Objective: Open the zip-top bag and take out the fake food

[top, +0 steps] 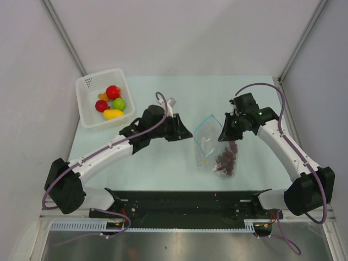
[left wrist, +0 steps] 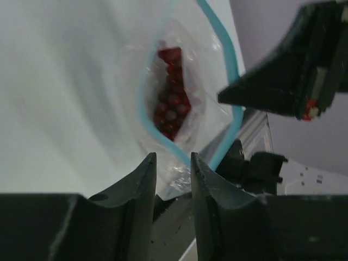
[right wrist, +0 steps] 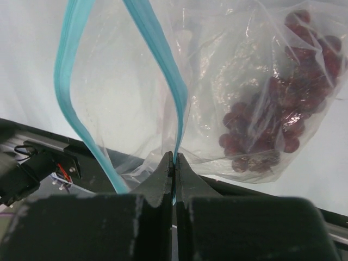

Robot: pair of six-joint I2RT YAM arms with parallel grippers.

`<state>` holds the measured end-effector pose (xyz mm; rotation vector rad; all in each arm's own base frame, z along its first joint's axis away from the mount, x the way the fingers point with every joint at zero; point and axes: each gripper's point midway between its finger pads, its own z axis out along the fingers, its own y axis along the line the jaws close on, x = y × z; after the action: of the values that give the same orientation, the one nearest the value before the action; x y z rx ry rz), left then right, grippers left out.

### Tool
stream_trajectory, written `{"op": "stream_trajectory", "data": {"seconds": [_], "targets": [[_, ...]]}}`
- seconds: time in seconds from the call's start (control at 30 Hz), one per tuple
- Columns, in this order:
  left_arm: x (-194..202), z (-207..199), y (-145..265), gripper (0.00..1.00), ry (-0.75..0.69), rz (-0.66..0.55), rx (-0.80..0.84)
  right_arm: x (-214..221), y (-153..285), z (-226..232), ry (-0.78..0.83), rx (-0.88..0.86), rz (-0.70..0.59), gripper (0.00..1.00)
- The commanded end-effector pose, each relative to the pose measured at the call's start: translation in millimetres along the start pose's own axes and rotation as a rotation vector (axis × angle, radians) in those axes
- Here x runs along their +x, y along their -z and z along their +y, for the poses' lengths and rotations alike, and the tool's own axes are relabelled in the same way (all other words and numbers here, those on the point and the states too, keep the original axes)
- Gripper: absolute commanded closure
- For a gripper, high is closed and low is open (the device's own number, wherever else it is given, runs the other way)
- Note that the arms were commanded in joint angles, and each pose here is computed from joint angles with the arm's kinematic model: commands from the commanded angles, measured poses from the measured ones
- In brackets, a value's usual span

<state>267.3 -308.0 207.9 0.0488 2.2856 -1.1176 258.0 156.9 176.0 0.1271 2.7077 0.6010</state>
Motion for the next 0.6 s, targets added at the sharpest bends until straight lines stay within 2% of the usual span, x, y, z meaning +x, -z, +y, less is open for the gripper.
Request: {"op": "stream_trajectory", "data": {"seconds": [0.0, 0.2, 0.3, 0.43, 0.57], "targets": [[8.2, -61.3, -1.6, 0.69, -0.100, -0.007, 0.142, -9.7, 24.3, 28.7, 0.013, -0.093, -0.080, 1.00], [28.0, -94.5, -23.0, 0.78, -0.163, 0.091, 0.178, -3.5, 38.7, 38.0, -0.006, -0.127, -0.097, 1.00], [35.8, -89.0, -40.7, 0.88, -0.163, 0.145, 0.126, -3.9, 47.4, 43.2, -0.026, -0.151, -0.121, 1.00], [43.0, -82.2, -61.6, 0.94, -0.171, 0.207, 0.075, -2.7, 54.1, 48.6, -0.037, -0.176, -0.132, 1.00], [53.4, -81.3, -84.7, 0.96, -0.203, 0.276, 0.053, -2.4, 56.4, 47.6, -0.037, -0.172, -0.141, 1.00]]}}
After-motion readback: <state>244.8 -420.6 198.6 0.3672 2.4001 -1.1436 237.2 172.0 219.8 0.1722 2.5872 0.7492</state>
